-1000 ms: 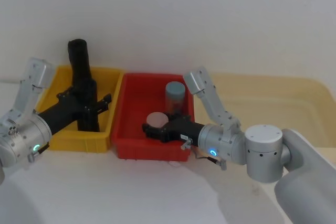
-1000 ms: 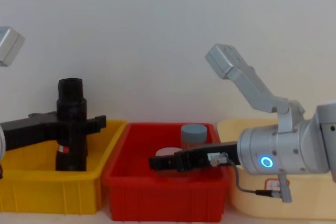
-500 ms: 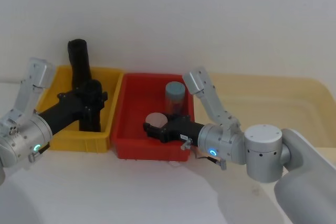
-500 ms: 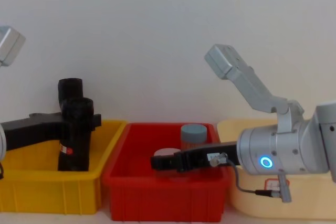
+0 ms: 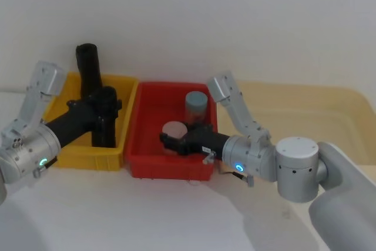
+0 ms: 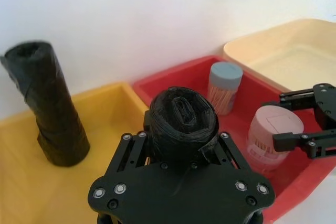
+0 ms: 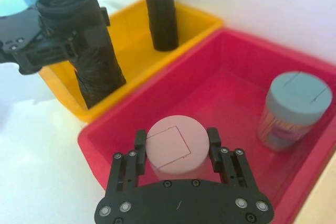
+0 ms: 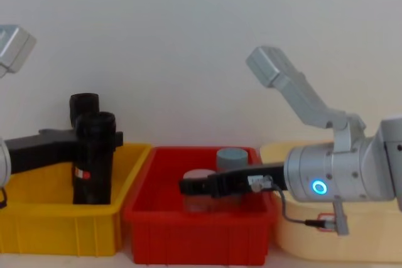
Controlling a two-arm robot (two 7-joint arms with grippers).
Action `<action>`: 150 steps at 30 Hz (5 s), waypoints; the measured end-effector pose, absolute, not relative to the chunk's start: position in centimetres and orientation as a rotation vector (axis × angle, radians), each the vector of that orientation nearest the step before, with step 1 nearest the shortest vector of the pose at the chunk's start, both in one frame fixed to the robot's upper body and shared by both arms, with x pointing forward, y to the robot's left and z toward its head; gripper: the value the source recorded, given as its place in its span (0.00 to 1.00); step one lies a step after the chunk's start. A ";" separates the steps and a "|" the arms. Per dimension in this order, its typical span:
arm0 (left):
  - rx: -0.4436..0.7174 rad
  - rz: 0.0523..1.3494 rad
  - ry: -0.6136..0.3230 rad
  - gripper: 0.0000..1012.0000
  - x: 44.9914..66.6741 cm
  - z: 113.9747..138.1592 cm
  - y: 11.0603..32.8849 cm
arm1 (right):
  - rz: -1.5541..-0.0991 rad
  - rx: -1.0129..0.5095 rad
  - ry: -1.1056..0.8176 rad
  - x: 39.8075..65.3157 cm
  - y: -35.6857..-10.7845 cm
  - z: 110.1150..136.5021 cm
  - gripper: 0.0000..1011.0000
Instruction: Pick up the garbage bag with the one hand and transfer it to the other hand.
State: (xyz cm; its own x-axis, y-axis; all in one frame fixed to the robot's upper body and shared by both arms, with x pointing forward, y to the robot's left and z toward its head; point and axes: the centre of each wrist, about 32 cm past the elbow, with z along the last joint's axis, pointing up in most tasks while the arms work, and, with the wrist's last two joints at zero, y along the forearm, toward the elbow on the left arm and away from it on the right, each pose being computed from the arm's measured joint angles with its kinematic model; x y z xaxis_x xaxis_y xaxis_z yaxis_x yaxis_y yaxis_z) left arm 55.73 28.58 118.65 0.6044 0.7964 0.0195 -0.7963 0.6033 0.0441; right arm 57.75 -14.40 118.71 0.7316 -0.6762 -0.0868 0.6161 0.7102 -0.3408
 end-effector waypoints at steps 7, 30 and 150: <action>0.048 0.897 -0.069 0.37 56.0 120.6 28.1 | -0.723 -0.240 0.165 57.4 -14.9 120.4 0.66; -0.027 0.711 -0.393 0.37 59.1 131.9 24.8 | -0.872 -0.035 -0.078 54.1 -20.8 128.9 0.66; -0.341 0.149 -0.118 0.99 70.3 133.0 5.6 | -1.304 -0.096 0.043 49.4 -29.2 124.9 0.99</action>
State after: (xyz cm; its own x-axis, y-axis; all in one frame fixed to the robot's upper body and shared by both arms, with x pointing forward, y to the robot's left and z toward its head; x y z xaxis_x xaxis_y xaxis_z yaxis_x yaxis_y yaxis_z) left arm 70.33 5.61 133.04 0.9821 0.1656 0.0899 -0.1258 0.9316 -0.3410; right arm 49.40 -29.22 124.88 0.2631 -0.9645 0.0226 0.9610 0.2599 -0.0947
